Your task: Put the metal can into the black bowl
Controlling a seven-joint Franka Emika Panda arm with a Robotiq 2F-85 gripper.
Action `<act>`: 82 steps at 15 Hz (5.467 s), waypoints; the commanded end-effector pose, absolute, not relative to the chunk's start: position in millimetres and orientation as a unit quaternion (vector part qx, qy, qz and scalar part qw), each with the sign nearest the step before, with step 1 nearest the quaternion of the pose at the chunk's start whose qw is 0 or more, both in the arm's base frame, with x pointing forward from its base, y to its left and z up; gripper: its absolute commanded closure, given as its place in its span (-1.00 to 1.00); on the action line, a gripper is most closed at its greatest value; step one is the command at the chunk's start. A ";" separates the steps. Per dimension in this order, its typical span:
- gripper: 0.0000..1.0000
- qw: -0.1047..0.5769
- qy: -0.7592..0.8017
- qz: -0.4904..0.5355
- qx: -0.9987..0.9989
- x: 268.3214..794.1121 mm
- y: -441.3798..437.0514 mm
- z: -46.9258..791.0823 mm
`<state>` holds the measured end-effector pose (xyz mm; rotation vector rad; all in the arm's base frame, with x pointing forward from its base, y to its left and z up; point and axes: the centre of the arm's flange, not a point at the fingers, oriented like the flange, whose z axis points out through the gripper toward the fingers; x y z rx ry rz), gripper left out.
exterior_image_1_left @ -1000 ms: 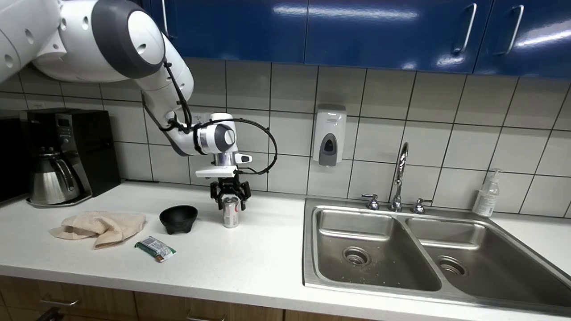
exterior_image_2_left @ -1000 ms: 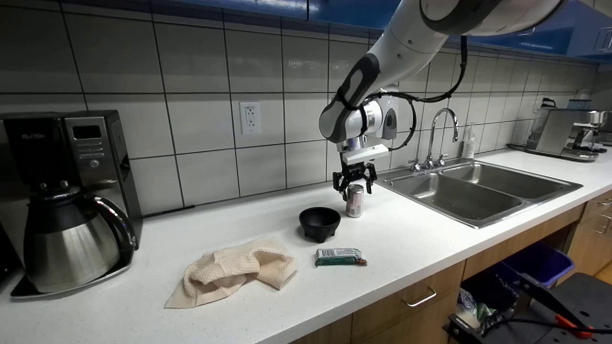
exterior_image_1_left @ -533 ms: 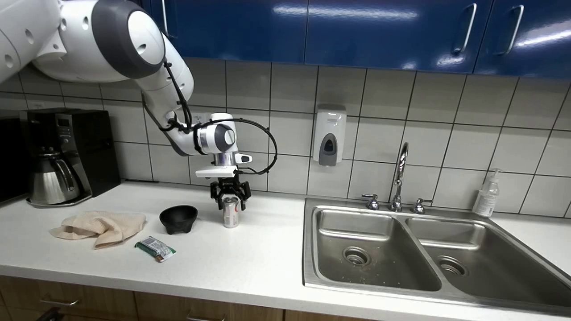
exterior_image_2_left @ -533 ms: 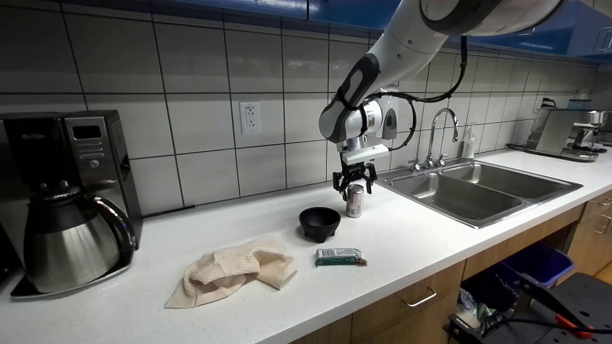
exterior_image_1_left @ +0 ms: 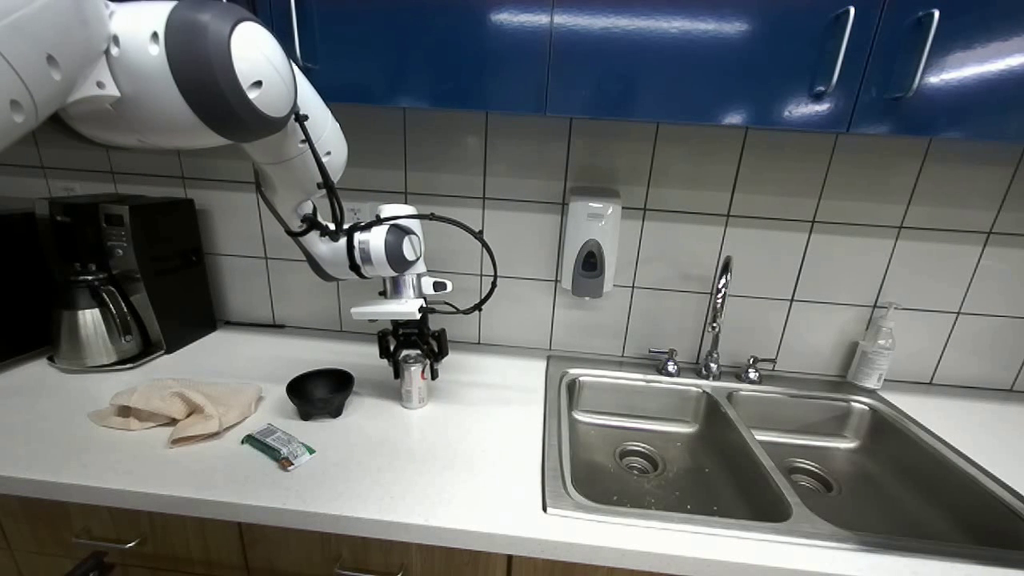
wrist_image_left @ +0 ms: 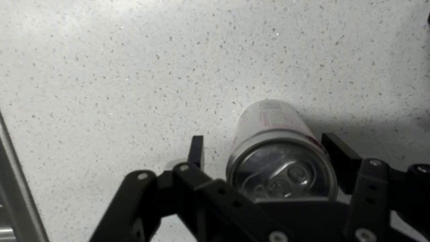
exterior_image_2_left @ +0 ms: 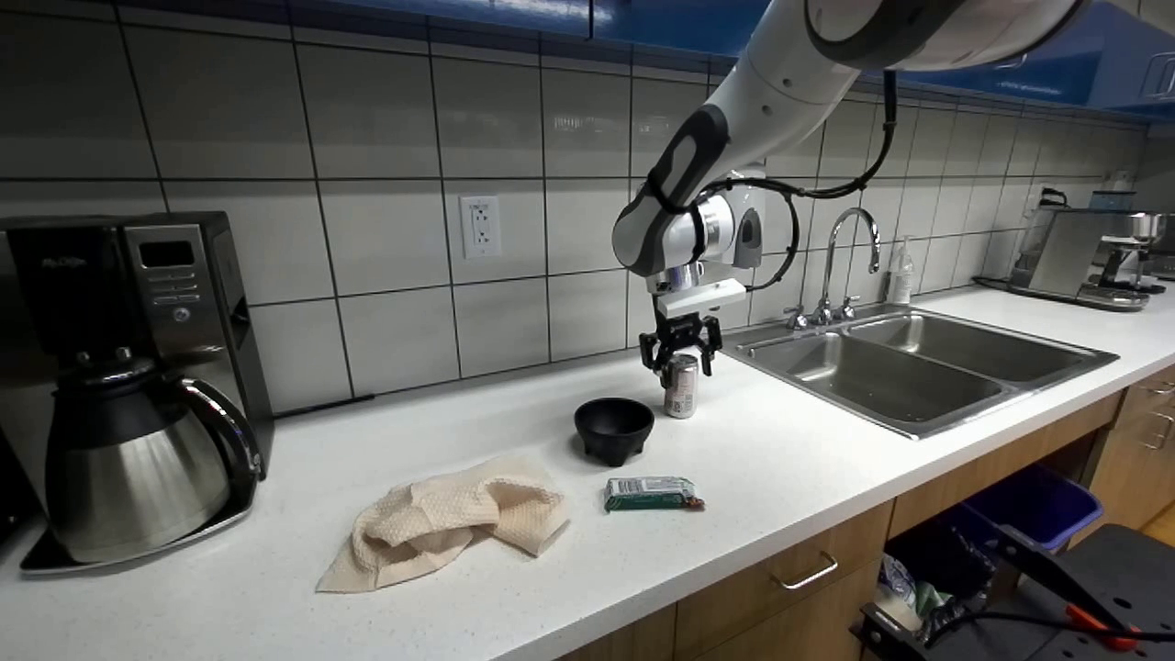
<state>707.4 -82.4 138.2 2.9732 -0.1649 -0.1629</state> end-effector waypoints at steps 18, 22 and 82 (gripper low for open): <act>0.20 0.052 -0.063 0.027 0.996 666.3 -90.5 225.4; 0.20 0.044 -0.050 0.036 0.997 652.2 -68.3 234.7; -1.00 0.055 0.044 0.063 0.996 600.2 32.1 239.6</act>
